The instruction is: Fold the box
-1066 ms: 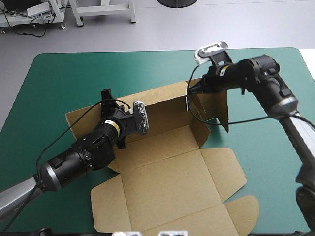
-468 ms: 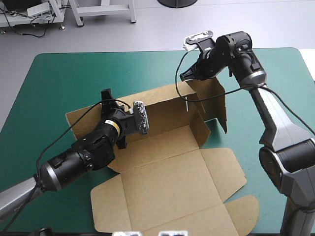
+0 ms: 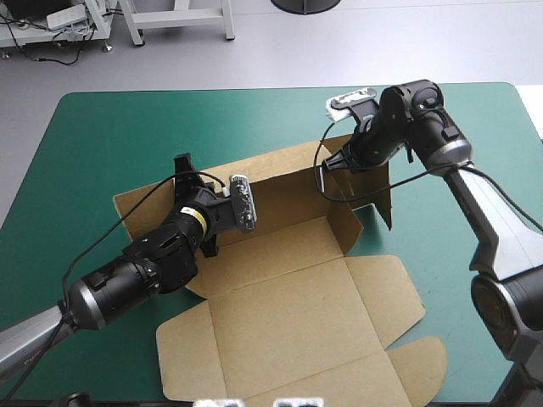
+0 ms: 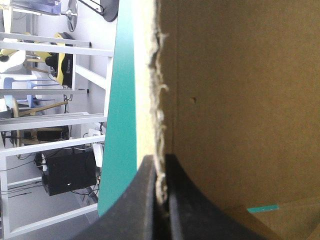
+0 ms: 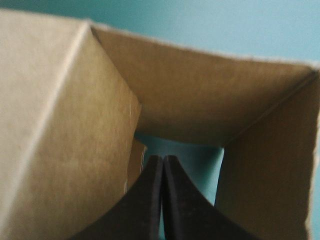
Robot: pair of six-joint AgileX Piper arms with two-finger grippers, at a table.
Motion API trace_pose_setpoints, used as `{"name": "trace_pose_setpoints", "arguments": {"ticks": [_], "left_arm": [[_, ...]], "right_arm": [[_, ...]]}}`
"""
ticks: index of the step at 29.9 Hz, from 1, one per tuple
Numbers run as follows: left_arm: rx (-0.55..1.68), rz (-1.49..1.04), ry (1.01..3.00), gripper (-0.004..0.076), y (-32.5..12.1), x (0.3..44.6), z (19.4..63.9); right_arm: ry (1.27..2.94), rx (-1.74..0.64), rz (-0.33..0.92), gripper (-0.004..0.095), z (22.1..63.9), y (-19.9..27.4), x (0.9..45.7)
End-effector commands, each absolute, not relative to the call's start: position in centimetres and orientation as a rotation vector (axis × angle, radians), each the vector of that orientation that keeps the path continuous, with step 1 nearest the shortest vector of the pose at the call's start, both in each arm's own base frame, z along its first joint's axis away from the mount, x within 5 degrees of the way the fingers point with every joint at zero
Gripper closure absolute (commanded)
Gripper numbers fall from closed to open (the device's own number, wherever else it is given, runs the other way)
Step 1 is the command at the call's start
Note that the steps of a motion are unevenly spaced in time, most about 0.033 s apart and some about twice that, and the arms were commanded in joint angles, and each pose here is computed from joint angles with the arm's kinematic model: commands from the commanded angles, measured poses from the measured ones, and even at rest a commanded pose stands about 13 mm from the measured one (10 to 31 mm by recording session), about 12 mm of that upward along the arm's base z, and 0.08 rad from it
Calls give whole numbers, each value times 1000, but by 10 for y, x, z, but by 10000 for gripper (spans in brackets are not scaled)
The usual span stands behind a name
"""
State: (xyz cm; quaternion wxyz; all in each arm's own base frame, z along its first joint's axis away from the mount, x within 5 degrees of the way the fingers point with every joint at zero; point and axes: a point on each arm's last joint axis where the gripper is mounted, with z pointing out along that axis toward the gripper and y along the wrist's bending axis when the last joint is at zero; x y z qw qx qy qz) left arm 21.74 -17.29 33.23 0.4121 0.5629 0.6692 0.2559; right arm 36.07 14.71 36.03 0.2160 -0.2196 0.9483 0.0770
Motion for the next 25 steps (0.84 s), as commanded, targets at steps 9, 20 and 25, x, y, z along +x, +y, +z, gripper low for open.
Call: {"name": "trace_pose_setpoints", "arguments": {"ticks": [9,20,25], "left_arm": [[1366,576,1668,729,-174,213,344],[1358,547,1697,729,-174,212,342],[1359,549,1693,729,-174,212,342]], "right_arm": [[2403,-499,308,912,398,105,246],[2342,-431,351,913,381,87,197],[2235,-391,360,912,374,84,194]]}}
